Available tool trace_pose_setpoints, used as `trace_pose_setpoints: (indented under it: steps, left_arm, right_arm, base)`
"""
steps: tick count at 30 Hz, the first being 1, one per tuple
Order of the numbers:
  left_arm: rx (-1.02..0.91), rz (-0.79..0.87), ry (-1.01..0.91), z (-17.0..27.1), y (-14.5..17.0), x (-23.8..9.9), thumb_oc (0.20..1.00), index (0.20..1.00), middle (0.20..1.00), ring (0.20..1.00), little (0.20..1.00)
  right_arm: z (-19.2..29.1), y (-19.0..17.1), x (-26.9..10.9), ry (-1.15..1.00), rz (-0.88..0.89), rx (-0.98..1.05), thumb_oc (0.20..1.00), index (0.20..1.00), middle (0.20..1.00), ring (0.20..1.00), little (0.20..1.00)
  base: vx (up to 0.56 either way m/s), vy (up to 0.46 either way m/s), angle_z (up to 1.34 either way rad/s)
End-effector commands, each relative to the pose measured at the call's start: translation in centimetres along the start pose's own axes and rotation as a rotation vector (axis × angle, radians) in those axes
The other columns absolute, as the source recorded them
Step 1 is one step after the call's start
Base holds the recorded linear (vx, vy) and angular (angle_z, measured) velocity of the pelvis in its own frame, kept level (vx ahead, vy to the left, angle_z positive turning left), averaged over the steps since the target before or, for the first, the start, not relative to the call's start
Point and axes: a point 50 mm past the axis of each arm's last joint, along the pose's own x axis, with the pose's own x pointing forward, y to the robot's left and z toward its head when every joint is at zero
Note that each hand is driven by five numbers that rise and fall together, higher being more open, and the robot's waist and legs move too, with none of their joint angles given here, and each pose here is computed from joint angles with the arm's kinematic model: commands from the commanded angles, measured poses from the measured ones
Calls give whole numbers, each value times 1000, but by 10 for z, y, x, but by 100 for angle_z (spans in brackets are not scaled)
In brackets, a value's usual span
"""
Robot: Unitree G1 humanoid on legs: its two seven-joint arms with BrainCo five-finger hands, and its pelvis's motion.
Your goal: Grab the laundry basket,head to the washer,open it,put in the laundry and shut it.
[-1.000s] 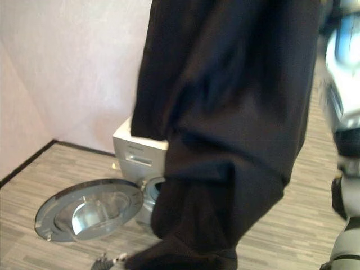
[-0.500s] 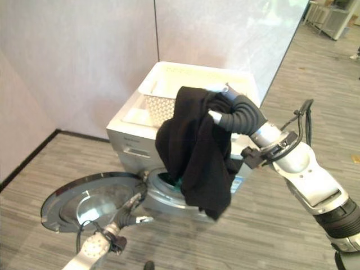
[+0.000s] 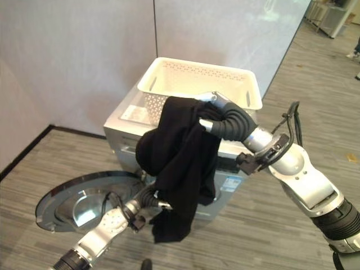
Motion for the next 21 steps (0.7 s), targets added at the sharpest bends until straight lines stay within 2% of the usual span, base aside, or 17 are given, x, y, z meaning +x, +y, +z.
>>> trace_pose_setpoints:
  steps: [1,7,21]
  left_arm:
    - [-13,-14,-129,30,7,11,1000,1000,1000,1000,1000]
    - [-129,-147,-147,44,-8,19,1000,1000,1000,1000,1000]
    - [-102,-305,-149,61,-44,61,1000,1000,1000,1000,1000]
  right_arm:
    - [13,-16,10,-58,-88,-79,200,200,200,200,200]
    - [-9,-16,14,41,-127,-81,200,200,200,200,200]
    - [-9,-4,36,-15,-135,18,200,200,200,200,200]
  base:
    - [0,0,0]
    - [1,2,2]
    - [0,1,1]
